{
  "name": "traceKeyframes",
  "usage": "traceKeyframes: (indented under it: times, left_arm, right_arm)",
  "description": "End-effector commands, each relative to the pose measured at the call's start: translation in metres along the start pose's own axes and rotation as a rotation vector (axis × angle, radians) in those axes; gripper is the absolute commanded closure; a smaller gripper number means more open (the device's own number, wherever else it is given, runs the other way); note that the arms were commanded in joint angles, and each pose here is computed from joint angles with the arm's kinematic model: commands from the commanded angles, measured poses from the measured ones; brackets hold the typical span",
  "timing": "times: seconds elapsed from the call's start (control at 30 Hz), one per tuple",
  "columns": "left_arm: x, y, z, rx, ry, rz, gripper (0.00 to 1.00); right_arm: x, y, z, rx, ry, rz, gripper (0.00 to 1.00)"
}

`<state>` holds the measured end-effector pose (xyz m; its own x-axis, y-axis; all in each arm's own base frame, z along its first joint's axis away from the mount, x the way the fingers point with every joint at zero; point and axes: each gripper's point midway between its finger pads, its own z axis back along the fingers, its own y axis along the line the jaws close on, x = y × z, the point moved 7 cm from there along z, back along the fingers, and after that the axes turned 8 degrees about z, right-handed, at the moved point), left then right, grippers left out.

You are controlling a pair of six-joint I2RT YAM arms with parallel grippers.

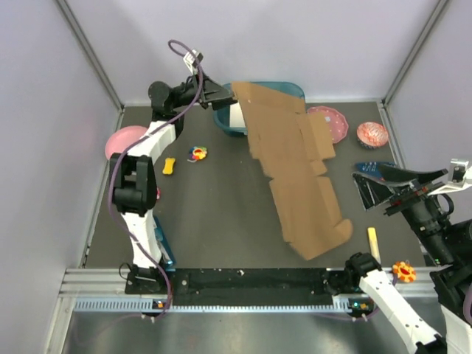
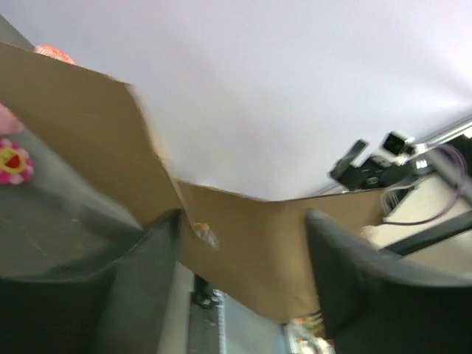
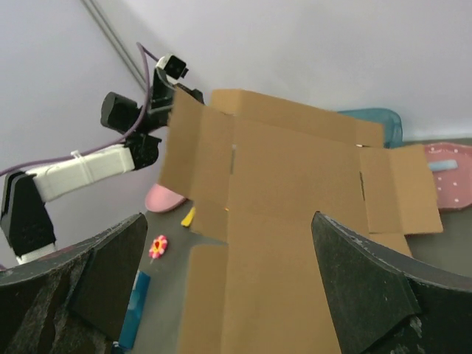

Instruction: Fold the paper box

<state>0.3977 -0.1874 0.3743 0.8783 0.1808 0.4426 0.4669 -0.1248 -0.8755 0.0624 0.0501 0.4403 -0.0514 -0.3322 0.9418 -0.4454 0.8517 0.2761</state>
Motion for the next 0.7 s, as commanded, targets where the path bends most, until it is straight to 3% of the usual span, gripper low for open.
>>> traceKeyframes:
  times: [0.0,0.1,0.17,0.2,0.27,0.3,0.33,0.37,0.4,0.53,0.6,0.67]
  left_arm:
    - [0.017,-0.015,0.032,-0.095,-0.019,-0.071,0.02]
    - [0.027,0.002,0.067,-0.033,-0.174,-0.087,0.02]
    - [0.034,-0.008,0.092,0.037,-0.28,-0.132,0.02]
    - [0.036,0.01,0.102,0.118,-0.352,-0.113,0.02]
    - [0.036,-0.004,0.11,0.22,-0.425,-0.171,0.02]
    - [0.031,0.016,0.116,0.378,-0.429,-0.129,0.02]
    - [0.033,0.007,0.109,0.485,-0.508,-0.179,0.02]
    - [0.028,0.01,0.106,0.581,-0.512,-0.182,0.02]
    - [0.017,0.018,0.106,0.723,-0.491,-0.194,0.02]
    - [-0.037,0.024,0.074,1.112,-0.615,-0.231,0.01]
    - [-0.084,0.051,0.073,1.125,-0.612,-0.121,0.01]
    - [-0.102,0.032,0.061,0.936,-0.702,-0.169,0.01]
  right_arm:
    - [-0.006,-0.006,-0.013,-0.025,0.023,0.014,0.05]
    - [-0.013,-0.009,-0.026,-0.031,0.048,0.019,0.05]
    - [-0.02,-0.011,-0.039,-0.027,0.083,0.019,0.05]
    - [-0.022,-0.011,-0.044,-0.024,0.087,0.019,0.05]
    - [-0.029,-0.012,-0.054,-0.019,0.114,0.008,0.05]
    - [-0.028,-0.012,-0.058,-0.011,0.106,0.004,0.05]
    - [-0.032,-0.013,-0.061,-0.014,0.116,-0.004,0.06]
    - [-0.037,-0.015,-0.066,-0.019,0.13,-0.01,0.06]
    - [-0.039,-0.015,-0.069,-0.018,0.137,-0.014,0.06]
    - [-0.054,-0.02,-0.081,-0.035,0.178,-0.034,0.06]
    - [-0.061,-0.021,-0.082,-0.03,0.191,-0.041,0.07]
    - [-0.064,-0.021,-0.084,-0.024,0.193,-0.049,0.06]
